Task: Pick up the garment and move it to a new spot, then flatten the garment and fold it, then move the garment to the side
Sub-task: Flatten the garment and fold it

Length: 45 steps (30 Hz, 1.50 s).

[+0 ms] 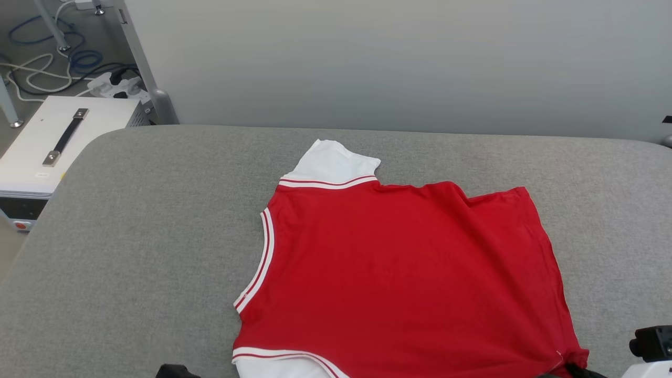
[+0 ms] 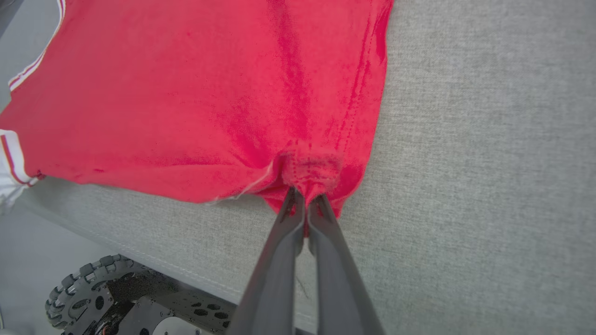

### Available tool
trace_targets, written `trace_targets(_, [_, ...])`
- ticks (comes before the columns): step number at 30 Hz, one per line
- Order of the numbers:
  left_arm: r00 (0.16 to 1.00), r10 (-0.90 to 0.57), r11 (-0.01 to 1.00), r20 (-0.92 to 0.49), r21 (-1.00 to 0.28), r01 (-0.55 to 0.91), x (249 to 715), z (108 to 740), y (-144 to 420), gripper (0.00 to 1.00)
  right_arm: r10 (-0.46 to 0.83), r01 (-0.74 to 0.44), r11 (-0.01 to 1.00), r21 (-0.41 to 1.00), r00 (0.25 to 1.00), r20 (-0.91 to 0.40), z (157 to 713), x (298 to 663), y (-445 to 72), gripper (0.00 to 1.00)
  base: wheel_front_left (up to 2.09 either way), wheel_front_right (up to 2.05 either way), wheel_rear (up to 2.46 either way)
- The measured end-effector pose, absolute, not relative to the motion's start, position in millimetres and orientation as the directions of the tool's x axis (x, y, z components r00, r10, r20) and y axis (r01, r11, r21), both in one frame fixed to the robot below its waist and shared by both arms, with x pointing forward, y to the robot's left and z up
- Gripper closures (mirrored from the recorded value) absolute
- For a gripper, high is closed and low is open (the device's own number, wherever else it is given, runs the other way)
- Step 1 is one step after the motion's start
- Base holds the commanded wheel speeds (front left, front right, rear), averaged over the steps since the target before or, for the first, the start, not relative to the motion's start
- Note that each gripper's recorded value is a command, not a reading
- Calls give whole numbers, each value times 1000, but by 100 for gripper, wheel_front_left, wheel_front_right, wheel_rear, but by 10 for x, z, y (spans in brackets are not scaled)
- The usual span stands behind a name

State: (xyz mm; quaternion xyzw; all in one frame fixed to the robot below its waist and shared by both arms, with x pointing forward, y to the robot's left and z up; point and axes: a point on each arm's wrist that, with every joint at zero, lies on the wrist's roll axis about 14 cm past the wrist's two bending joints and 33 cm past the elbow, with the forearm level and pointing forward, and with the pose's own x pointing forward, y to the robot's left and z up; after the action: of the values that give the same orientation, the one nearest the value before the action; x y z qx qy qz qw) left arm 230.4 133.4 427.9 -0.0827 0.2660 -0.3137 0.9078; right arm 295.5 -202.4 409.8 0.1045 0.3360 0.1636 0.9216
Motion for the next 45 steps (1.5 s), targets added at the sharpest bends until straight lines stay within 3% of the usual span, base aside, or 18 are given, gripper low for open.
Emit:
trace_targets(8, [760, -568, 823, -317, -248, 512, 2730, 4596, 1433, 100, 373, -256, 924, 286, 774, -511, 4414, 3119, -1932, 100, 0, 0, 0])
trace_targets(16, [793, -563, 826, -233, -186, 532, 3166, 4863, 1373, 100, 348, -255, 934, 249, 802, -486, 4561, 3334, -1934, 100, 0, 0, 0])
trace_targets(24, [800, -525, 851, -291, -141, 507, 3534, 4721, 1458, 100, 300, -223, 952, 210, 812, -500, 4547, 3631, -2015, 100, 0, 0, 0])
trace_targets(45, [742, -486, 869, -462, -159, 469, 3913, 3963, 1509, 100, 263, -201, 965, 170, 695, -669, 3894, 3908, -1983, 100, 0, 0, 0])
